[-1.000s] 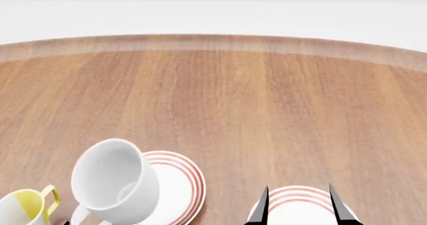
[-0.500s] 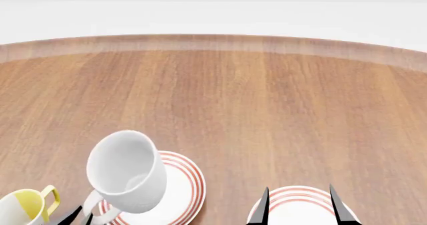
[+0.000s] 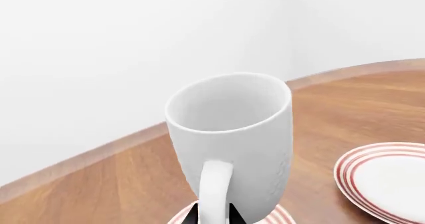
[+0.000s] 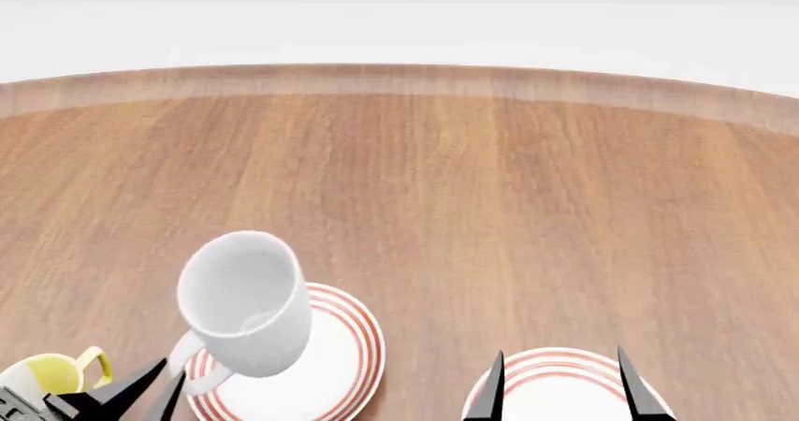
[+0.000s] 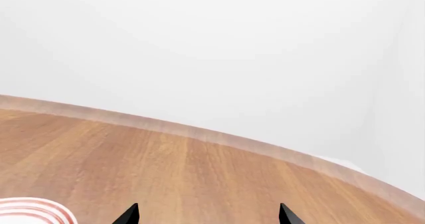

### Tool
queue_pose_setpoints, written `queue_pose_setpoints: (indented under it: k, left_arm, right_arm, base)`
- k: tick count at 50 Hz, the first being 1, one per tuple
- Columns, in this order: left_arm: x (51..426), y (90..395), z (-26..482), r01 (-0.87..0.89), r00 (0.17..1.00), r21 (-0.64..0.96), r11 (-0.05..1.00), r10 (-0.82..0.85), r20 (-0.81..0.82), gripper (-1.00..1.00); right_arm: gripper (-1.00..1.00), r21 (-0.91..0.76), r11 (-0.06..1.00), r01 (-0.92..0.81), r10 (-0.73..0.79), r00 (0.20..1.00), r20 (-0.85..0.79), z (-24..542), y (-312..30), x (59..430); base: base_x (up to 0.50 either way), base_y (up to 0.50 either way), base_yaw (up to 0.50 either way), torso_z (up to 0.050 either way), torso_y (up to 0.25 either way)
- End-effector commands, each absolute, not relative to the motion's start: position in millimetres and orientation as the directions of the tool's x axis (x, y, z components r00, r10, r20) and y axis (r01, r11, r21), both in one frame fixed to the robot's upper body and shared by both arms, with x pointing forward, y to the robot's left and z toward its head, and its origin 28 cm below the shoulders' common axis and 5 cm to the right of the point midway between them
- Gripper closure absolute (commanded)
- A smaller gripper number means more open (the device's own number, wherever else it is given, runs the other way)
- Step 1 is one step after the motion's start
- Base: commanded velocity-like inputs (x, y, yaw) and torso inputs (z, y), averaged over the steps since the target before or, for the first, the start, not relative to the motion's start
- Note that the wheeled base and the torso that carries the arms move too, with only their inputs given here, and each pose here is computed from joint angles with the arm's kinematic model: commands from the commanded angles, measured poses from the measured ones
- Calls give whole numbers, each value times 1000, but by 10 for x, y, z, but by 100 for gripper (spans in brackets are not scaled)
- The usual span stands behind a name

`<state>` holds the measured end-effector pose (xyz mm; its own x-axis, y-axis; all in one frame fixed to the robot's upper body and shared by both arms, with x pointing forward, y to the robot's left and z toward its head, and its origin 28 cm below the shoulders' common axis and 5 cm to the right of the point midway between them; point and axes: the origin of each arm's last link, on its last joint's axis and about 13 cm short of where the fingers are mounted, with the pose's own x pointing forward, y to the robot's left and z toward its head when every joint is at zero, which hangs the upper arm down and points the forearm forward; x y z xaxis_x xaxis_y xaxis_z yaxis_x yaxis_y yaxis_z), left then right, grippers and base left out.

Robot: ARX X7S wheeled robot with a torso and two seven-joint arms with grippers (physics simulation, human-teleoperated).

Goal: Put the white mug on the left plate.

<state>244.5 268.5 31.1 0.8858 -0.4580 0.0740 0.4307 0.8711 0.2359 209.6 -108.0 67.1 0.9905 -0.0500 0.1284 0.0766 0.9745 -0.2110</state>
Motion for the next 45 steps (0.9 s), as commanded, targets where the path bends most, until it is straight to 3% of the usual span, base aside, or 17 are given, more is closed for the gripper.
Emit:
queue_pose_setpoints:
  k: [1, 45]
  left_arm:
    - [2576, 2673, 290, 426, 891, 232, 874, -451, 61, 100]
    - [2709, 2442, 78, 292, 955, 212, 933, -296, -15, 100]
  right_arm:
    - [-100, -211, 974, 76, -49, 990, 130, 682, -1076, 2106]
    - [-100, -205, 976, 76, -50, 990, 129, 651, -1081, 2092]
  base:
    - [0, 0, 0, 0, 0]
    - [0, 0, 0, 0, 0]
